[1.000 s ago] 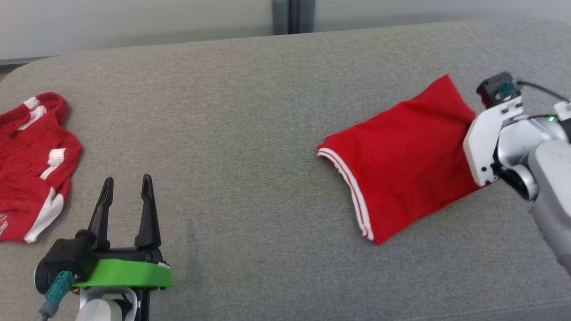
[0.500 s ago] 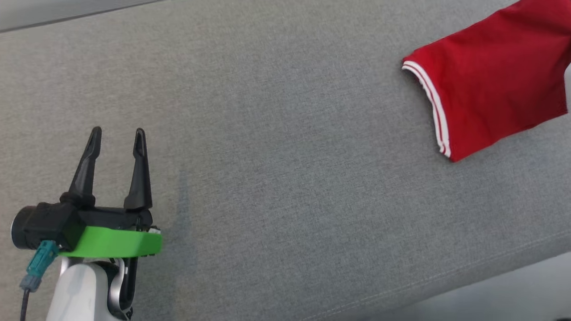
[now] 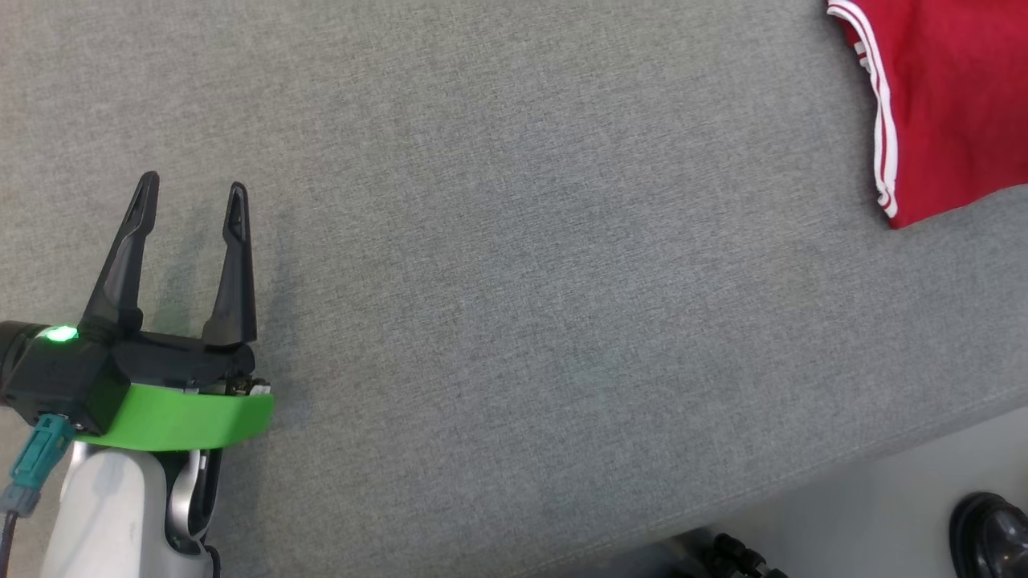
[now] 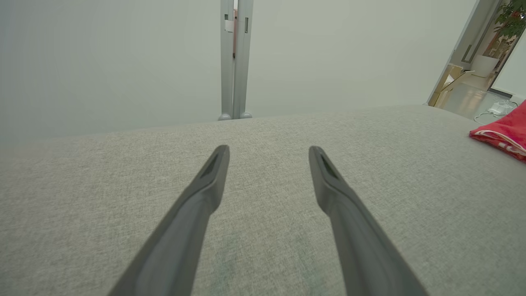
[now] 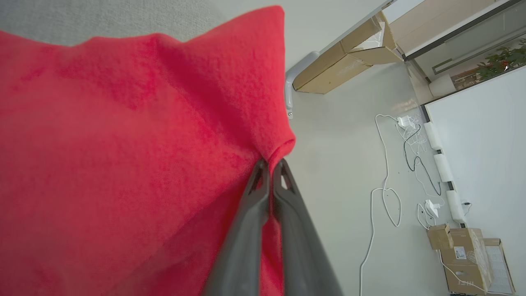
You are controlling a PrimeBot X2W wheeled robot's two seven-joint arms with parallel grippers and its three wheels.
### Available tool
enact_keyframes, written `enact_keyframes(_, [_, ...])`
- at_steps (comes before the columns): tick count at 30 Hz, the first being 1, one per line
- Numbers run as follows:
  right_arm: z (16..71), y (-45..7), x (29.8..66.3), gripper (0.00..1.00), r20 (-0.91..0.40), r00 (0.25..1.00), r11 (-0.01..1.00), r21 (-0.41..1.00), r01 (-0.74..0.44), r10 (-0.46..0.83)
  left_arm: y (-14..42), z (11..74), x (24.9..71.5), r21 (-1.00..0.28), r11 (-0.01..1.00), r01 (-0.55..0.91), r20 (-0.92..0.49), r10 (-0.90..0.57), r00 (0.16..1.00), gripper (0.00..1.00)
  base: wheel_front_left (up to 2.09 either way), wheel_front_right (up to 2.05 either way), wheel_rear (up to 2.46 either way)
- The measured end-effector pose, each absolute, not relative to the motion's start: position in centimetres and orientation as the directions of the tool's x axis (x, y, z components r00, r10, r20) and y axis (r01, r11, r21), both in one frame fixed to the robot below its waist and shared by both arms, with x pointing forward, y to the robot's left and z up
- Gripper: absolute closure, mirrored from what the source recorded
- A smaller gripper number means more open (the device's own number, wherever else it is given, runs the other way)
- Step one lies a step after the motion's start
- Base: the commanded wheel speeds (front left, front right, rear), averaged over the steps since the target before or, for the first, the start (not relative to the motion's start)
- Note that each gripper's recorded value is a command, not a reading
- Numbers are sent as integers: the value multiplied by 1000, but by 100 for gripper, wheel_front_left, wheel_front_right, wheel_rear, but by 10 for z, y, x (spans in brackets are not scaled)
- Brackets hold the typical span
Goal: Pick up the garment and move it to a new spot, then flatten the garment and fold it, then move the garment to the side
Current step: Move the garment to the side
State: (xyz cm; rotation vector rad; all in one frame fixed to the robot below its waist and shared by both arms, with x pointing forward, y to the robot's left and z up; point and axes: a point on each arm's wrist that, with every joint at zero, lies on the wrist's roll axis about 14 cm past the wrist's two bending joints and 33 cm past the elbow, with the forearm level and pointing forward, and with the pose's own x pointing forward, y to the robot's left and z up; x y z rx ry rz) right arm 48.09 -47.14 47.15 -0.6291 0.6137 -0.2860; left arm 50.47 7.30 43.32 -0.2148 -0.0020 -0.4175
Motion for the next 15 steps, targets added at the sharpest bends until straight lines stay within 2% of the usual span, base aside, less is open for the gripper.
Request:
enact_keyframes(1, [468, -472, 483, 100, -443, 789, 772, -633, 61, -425, 75, 432, 505, -203, 894, 399, 42, -399, 916, 0, 0, 0, 0])
enact_keyframes(2, [465, -471, 485, 76, -443, 790, 770, -636, 57, -424, 77, 432, 505, -200, 896, 396, 43, -395, 918, 0, 0, 0, 0])
enact_keyframes(3, [463, -469, 488, 61, -437, 797, 769, -637, 52, -417, 80, 432, 506, -197, 899, 390, 40, -390, 920, 0, 0, 0, 0])
enact_keyframes(4, [463, -466, 492, 0, -427, 808, 763, -645, 43, -406, 82, 432, 505, -194, 902, 386, 39, -386, 922, 0, 0, 0, 0])
enact_keyframes(9, [478, -456, 510, 0, -350, 864, 728, -685, 26, -361, 90, 436, 502, -188, 910, 369, 39, -369, 929, 0, 0, 0, 0])
enact_keyframes(15, [491, -438, 515, 0, -297, 903, 743, -668, 37, -312, 96, 446, 492, -197, 920, 338, 43, -337, 941, 0, 0, 0, 0])
